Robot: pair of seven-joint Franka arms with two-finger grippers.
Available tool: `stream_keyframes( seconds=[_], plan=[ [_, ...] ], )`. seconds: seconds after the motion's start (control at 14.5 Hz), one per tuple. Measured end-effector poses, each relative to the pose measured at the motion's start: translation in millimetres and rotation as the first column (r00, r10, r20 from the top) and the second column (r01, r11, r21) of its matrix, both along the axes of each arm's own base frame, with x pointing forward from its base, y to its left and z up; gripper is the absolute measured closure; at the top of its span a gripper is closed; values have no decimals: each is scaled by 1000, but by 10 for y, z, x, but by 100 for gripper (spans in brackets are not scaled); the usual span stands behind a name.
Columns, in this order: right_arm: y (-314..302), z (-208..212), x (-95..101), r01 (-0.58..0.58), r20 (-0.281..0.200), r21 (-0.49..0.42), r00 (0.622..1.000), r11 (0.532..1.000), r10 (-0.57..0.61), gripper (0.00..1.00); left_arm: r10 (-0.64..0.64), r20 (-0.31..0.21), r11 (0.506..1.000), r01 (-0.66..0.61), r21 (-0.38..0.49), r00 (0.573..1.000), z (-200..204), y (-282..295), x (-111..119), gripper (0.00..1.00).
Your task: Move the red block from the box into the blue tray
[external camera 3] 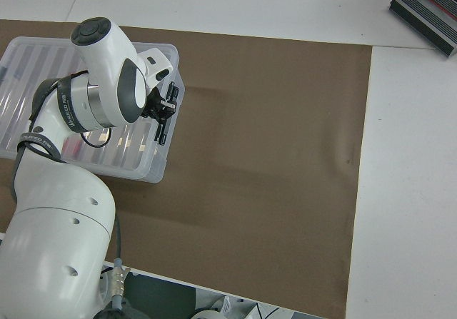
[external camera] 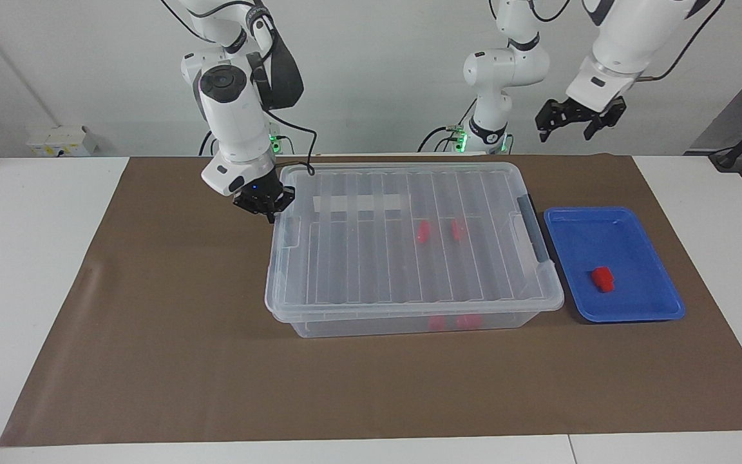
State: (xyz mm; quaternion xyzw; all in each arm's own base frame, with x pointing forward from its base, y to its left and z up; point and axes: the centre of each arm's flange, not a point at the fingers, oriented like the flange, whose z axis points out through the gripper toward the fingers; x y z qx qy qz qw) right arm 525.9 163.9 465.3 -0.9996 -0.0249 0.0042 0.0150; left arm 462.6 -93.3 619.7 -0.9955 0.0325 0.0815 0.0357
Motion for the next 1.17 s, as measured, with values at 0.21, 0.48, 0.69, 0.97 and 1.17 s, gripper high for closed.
stream_keyframes(
  seconds=[0.21,0.48,0.69,0.97,1.17],
  plan=[
    [-22,24,1,5,3,3,1000,1000,-5,99,11,21,1000,-11,-2,1000,4,-3,30,0],
    [-335,180,44,62,18,8,998,998,-62,99,14,53,1000,-13,-9,998,23,16,76,0],
    [-439,263,47,81,29,12,996,997,-81,99,3,79,1000,-2,-12,997,32,-44,99,0],
    [-559,368,83,105,31,13,994,994,-106,93,1,98,1000,0,-16,995,46,-51,120,0],
    [-881,587,158,164,45,17,985,986,-164,62,1,105,1000,1,-17,994,50,-54,128,0]
  ],
)
